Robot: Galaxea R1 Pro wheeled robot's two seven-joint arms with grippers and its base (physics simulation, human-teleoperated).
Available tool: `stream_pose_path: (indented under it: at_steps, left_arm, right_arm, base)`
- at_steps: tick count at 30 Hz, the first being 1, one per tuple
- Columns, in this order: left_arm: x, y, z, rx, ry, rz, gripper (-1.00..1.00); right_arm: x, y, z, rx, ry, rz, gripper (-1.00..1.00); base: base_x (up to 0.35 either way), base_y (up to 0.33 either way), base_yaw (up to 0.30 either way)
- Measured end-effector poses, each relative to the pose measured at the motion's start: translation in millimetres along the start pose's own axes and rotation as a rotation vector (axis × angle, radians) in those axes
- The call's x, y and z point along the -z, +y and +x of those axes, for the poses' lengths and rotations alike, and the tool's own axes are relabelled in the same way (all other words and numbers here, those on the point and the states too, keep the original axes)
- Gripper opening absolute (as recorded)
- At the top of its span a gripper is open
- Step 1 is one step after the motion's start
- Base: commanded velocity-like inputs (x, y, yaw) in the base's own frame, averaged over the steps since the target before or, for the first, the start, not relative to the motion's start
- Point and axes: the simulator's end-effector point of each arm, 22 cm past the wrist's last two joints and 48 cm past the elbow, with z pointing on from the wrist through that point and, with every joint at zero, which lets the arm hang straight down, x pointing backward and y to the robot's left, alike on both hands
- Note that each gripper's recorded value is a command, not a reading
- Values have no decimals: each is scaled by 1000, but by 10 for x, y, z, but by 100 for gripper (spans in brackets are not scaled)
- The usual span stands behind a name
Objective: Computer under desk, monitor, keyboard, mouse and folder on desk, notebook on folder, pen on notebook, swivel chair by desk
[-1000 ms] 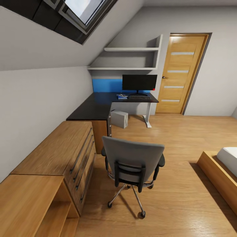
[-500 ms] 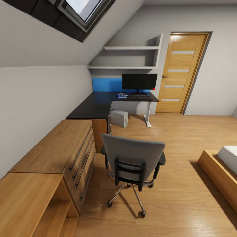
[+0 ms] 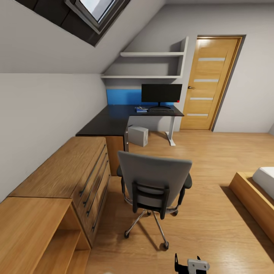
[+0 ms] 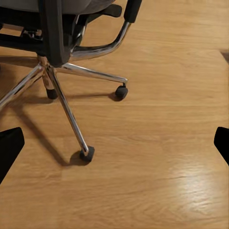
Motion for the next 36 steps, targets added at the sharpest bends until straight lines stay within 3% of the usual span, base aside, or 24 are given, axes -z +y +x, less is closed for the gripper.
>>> stream_pose_path:
  at_steps: [5,10,15,36]
  left_arm:
    - [-95,124,91,2,-27,-25,100]
    - [-169,197,23,19,-101,-38,100]
    - [-243,218,27,25,-124,-41,100]
    - [-579,238,189,24,-140,-41,100]
  right_arm:
    - [-20,-43,170,19,24,7,100]
    - [108,-228,646,77,119,32,100]
    - [157,-346,898,108,161,46,100]
    - [115,-398,1422,128,196,55,100]
  base:
    - [0,0,0]
    - [0,0,0]
    - [0,0,0]
    - [0,0,0]
